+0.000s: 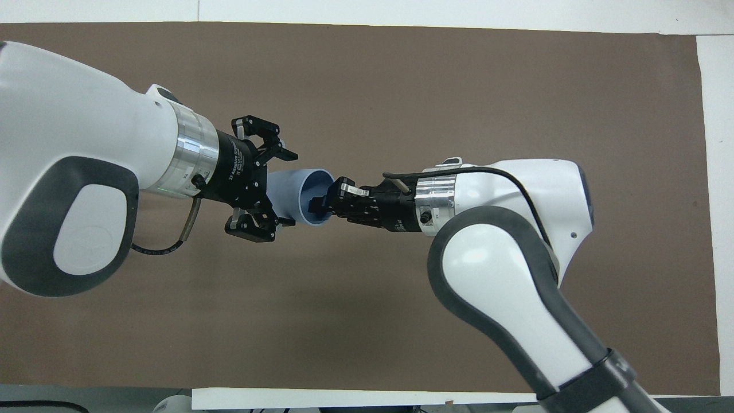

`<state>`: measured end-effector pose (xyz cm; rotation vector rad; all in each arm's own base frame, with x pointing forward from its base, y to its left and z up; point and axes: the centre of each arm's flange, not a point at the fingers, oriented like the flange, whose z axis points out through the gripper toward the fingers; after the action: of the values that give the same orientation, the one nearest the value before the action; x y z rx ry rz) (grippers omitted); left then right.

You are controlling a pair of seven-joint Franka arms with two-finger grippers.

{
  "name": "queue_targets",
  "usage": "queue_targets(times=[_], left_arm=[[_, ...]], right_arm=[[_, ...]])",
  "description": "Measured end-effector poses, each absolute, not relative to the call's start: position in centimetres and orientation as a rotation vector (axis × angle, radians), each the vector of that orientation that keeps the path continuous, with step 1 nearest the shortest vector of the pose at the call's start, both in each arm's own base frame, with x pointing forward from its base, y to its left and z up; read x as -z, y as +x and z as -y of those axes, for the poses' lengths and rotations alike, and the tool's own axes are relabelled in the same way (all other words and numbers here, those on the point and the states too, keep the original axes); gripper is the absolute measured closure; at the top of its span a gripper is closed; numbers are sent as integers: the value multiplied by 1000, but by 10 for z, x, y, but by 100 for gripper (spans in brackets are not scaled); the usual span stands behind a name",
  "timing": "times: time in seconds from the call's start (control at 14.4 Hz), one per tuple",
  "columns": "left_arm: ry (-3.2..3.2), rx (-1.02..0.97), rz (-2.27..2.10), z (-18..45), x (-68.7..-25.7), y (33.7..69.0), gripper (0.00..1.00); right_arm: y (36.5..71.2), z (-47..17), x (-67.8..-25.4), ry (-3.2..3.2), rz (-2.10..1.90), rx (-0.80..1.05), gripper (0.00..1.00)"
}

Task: Hang cup on cup holder
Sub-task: 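Grasp the cup with the left gripper and open the right gripper, then carry the cup with the left gripper toward the wire rack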

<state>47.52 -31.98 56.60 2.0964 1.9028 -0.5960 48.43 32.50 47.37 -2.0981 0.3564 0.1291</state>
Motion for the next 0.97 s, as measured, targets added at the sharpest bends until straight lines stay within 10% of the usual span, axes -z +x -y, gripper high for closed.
queue_targets(times=[0.56, 0.97], left_arm=[[2132, 607, -1900, 324, -537, 472, 15], [2358, 342, -1890, 312, -519, 472, 15]], right_arm=[[482, -328, -466, -2104, -372, -147, 94], [511, -275, -494, -2175, -380, 34, 33]])
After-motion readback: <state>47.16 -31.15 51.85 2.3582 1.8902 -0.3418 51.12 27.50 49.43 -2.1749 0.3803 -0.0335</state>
